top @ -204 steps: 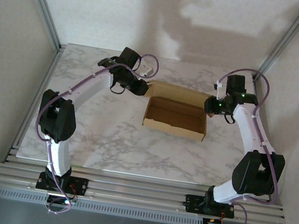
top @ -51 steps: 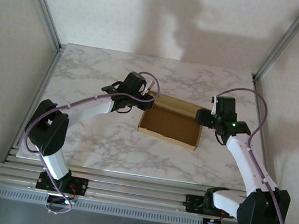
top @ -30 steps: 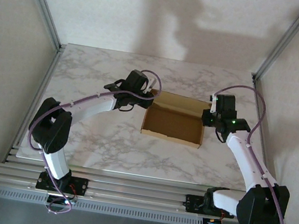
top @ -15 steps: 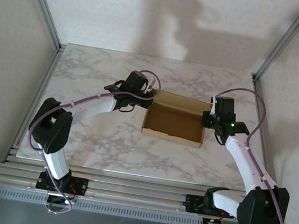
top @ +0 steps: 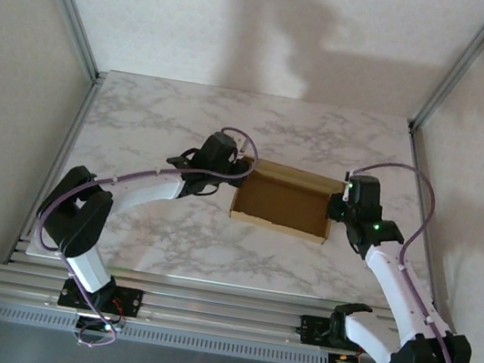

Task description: Fold the paper box

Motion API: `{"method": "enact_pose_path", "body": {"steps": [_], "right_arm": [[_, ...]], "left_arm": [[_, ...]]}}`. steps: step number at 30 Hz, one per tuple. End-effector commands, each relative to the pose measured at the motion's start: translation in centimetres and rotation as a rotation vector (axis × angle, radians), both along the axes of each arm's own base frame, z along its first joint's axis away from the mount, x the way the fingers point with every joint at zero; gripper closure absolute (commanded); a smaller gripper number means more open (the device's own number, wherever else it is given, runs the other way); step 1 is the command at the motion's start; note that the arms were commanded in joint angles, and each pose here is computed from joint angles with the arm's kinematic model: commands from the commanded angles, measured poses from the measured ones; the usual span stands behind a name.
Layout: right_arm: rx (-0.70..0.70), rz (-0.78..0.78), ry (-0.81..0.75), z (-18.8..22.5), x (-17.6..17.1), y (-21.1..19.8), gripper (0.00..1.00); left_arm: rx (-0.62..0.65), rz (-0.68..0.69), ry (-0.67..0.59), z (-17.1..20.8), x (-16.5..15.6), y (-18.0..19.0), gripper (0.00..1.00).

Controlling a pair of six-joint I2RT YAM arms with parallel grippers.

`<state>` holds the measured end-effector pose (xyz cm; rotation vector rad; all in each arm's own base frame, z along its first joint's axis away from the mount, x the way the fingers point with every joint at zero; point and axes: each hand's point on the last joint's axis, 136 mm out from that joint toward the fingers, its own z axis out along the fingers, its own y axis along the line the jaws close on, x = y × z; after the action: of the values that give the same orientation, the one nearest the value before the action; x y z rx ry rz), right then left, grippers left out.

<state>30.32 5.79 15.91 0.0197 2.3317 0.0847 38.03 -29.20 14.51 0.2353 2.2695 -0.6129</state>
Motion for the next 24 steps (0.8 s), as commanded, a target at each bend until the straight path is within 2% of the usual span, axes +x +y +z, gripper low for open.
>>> {"method": "enact_pose_path", "body": {"steps": [1,8,13,20,24], "right_arm": [[0.032,-0.02,-0.001,-0.8,-0.5,0.1,0.91],[0.08,-0.035,-0.015,-1.5,-1.3,0.3,0.91],[0.089,-0.028,-0.035,-2.0,-1.7,0.2,0.91],[0.101,-0.006,-0.041,-2.3,-1.9,0.6,0.91],[0.105,0.003,-0.037,-2.5,-1.9,0.8,0.91]], "left_arm": [[-0.089,0.002,0.037,0.2,-1.6,-1.0,0.87],[-0.05,0.03,0.035,-1.5,-2.4,-0.4,0.85],[-0.026,0.045,0.036,-3.2,-3.3,0.9,0.79],[-0.018,0.054,0.006,-2.0,-3.9,1.9,0.61],[-0.018,0.02,0.009,-0.7,-4.9,2.1,0.45]]}}
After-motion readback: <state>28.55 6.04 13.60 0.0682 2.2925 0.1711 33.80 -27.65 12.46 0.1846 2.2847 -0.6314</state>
